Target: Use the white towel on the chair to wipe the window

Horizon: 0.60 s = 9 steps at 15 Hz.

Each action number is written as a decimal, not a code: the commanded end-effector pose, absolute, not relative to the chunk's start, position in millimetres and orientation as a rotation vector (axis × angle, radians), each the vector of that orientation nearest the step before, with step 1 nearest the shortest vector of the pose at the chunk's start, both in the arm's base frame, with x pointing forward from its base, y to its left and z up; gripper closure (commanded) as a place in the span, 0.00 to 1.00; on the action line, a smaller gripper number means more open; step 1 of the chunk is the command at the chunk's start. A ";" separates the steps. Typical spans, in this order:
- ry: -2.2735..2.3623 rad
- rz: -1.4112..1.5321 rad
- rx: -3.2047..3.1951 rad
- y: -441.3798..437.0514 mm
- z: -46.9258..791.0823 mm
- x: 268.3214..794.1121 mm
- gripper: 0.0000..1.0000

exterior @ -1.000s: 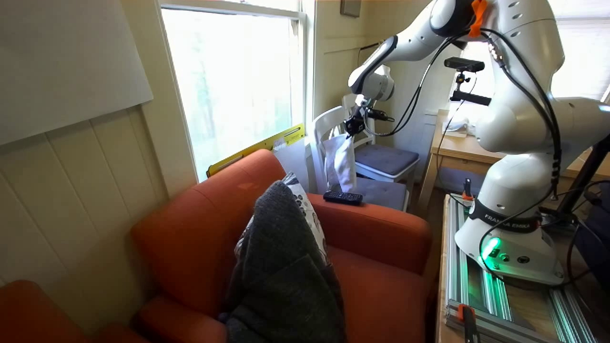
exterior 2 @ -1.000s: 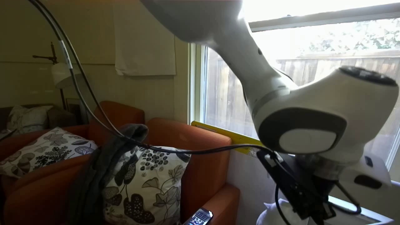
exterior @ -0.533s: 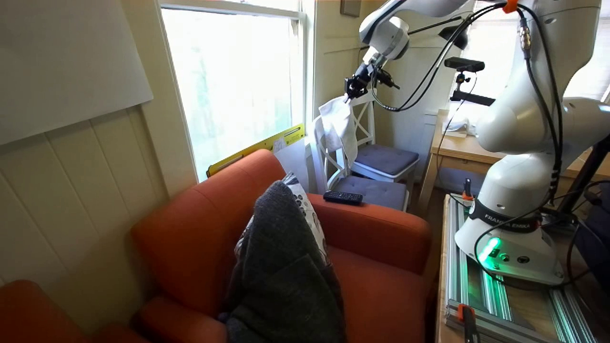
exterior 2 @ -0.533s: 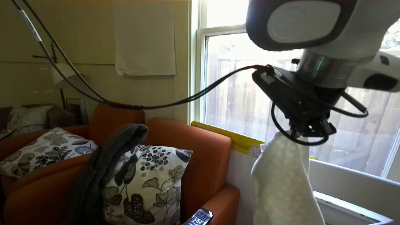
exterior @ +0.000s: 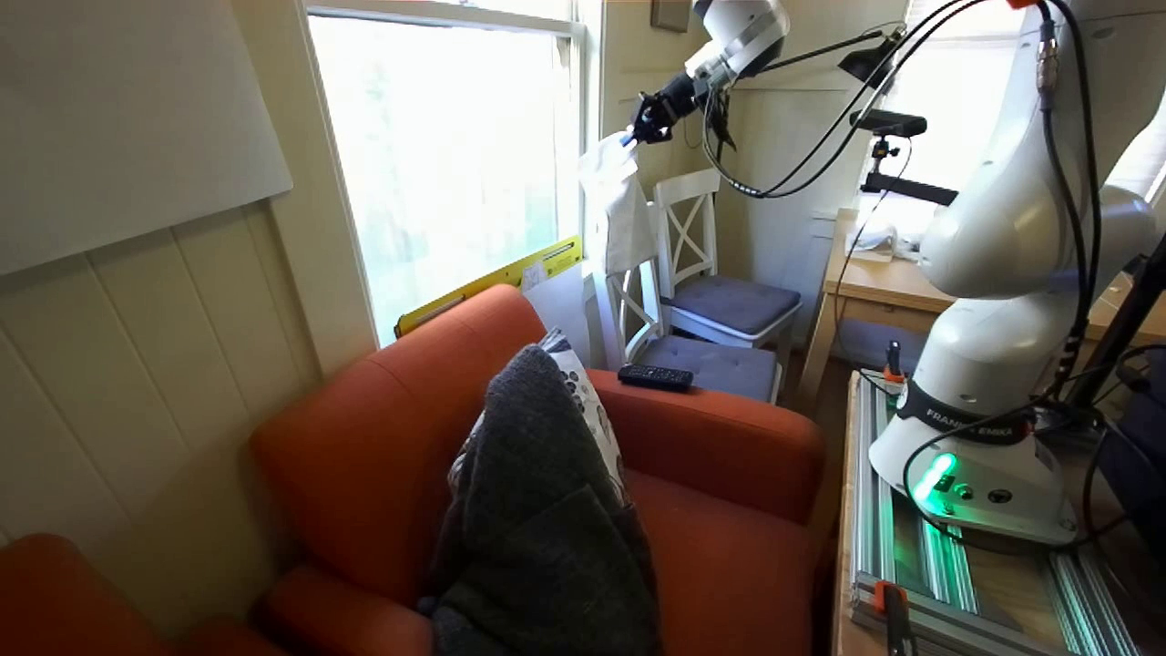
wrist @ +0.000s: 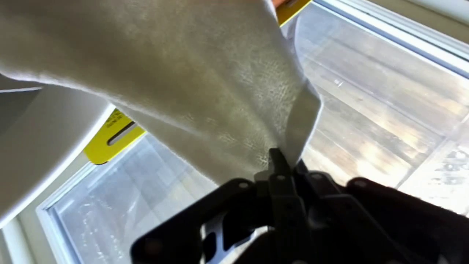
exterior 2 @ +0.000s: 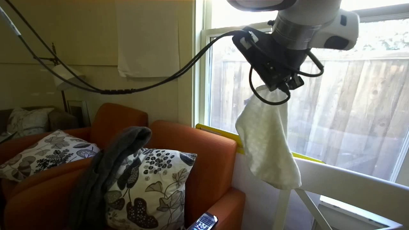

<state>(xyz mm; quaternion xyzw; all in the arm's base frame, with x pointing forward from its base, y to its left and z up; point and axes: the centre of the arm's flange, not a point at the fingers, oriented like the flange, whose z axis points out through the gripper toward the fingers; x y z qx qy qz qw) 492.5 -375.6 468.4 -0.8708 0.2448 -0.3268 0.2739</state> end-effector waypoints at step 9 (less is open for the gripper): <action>0.424 -1.058 -2.104 -269.0 472.0 576.6 0.96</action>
